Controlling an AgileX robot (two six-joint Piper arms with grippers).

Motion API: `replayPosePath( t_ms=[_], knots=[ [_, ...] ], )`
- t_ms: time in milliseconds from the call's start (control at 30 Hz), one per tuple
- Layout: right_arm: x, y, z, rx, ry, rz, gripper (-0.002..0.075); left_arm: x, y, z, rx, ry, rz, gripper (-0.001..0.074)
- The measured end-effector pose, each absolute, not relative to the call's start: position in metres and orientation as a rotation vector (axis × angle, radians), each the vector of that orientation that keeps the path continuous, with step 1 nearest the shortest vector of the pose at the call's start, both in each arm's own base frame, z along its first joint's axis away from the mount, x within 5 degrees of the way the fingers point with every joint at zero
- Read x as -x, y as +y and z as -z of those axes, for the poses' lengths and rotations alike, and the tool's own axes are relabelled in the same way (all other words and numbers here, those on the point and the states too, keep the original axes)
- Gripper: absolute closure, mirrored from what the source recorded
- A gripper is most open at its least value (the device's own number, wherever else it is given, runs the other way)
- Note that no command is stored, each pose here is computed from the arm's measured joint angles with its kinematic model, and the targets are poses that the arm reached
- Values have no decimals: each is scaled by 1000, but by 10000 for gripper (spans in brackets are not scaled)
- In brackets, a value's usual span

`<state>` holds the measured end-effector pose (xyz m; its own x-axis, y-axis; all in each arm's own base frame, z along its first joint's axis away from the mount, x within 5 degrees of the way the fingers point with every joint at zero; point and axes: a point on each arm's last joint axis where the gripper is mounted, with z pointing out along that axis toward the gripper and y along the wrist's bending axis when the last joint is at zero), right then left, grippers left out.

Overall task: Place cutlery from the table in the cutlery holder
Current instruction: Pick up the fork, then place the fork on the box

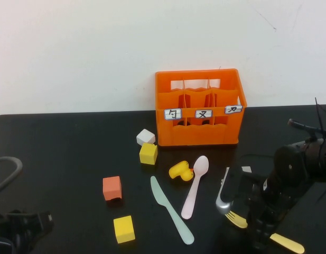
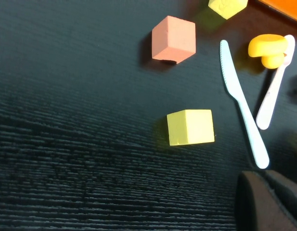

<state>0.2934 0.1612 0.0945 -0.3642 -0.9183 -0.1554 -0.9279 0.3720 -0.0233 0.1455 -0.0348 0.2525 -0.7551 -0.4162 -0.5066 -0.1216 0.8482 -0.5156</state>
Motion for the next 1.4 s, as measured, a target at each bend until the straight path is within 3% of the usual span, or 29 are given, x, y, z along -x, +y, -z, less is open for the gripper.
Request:
replayPosePath(
  t_ms=[333, 767, 967, 1167, 1400],
  knots=[
    [-289, 166, -110, 1498, 2570, -219, 603, -146, -36, -253, 413, 2380, 644, 736],
    [-327, 198, -250, 1170, 2208, -362, 615, -146, -37, -254, 429, 2373, 673, 736],
    [-353, 203, -289, 901, 1990, -321, 621, -146, -38, -254, 431, 2371, 679, 736],
    [-375, 197, -304, 598, 1819, -239, 624, -146, -38, -254, 415, 2371, 674, 736],
    [-390, 195, -292, 435, 1793, -213, 633, -146, -39, -255, 424, 2369, 694, 736]
  ],
)
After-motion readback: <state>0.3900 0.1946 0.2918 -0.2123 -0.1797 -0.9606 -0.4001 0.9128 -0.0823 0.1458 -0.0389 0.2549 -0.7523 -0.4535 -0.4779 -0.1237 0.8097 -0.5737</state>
